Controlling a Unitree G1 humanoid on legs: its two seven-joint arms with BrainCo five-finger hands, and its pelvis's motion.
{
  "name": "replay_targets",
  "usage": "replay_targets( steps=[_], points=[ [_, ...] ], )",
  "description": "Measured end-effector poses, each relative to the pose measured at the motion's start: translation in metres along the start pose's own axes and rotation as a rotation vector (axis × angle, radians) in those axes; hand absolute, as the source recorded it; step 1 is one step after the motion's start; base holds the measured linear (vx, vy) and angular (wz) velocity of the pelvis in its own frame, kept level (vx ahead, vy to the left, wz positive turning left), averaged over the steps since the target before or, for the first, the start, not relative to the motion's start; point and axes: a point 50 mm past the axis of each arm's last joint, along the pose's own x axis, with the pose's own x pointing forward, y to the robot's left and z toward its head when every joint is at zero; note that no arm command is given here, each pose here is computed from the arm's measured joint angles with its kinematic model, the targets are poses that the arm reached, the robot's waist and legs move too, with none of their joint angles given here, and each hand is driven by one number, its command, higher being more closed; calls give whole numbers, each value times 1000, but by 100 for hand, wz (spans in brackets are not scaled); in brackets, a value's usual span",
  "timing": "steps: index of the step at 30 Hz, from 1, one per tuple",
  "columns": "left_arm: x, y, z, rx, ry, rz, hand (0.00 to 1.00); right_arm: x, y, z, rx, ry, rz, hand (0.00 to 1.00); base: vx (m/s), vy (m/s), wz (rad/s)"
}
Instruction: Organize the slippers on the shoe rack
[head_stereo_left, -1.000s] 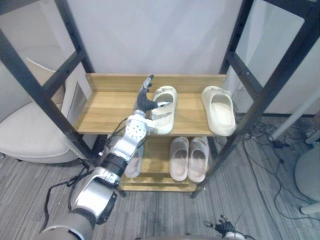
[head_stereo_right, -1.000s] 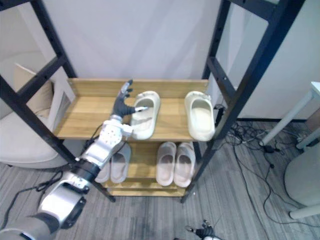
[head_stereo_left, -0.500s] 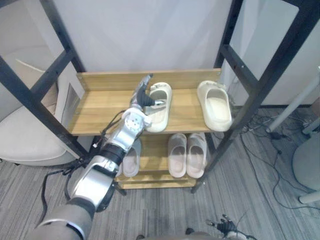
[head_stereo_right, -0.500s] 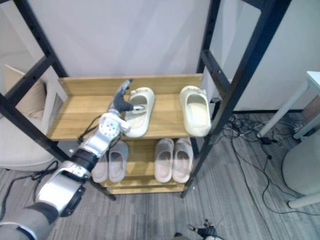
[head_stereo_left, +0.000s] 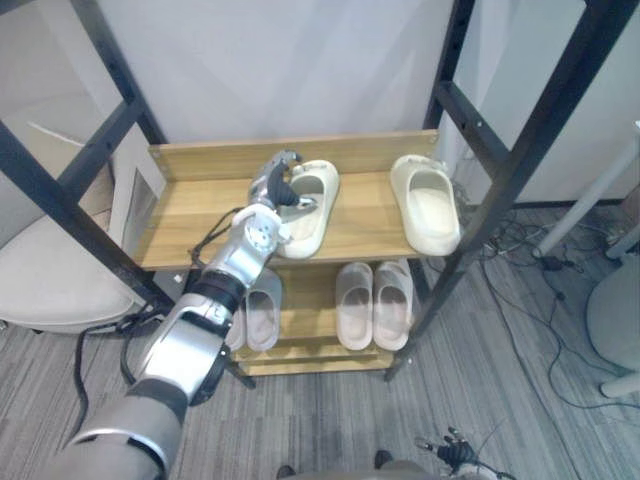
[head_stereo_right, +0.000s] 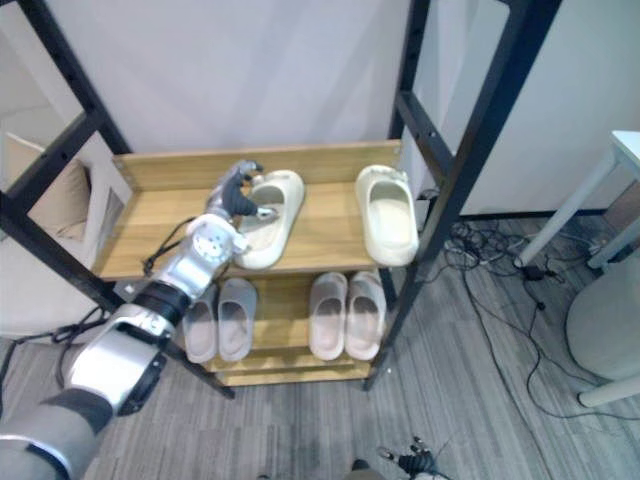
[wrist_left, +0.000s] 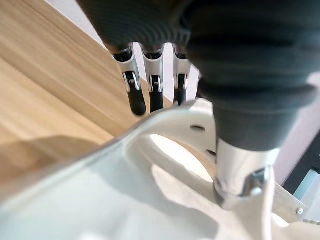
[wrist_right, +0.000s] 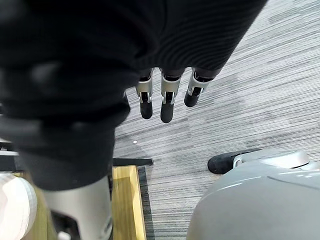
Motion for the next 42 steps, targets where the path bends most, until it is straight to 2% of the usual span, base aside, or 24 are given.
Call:
replay_targets(
  steps=[17,35,36,42],
  points=[
    [6,6,8,-2,-3,35,100,0,0,1,28,1,-2,0,6,-9,-4],
    [2,-22,35,-81,-45,13,100,0,-3,1,68,2,-30,0,-24,-16,-4],
    [2,-24,37,-85,-43,13,0,0,-3,1,70,-2,-32,0,-31,-9,-25],
    [1,-29,45,-115,-49,4,0,-3,-6,-3,135,-2,-61,0,-34,-11,-23]
  ],
)
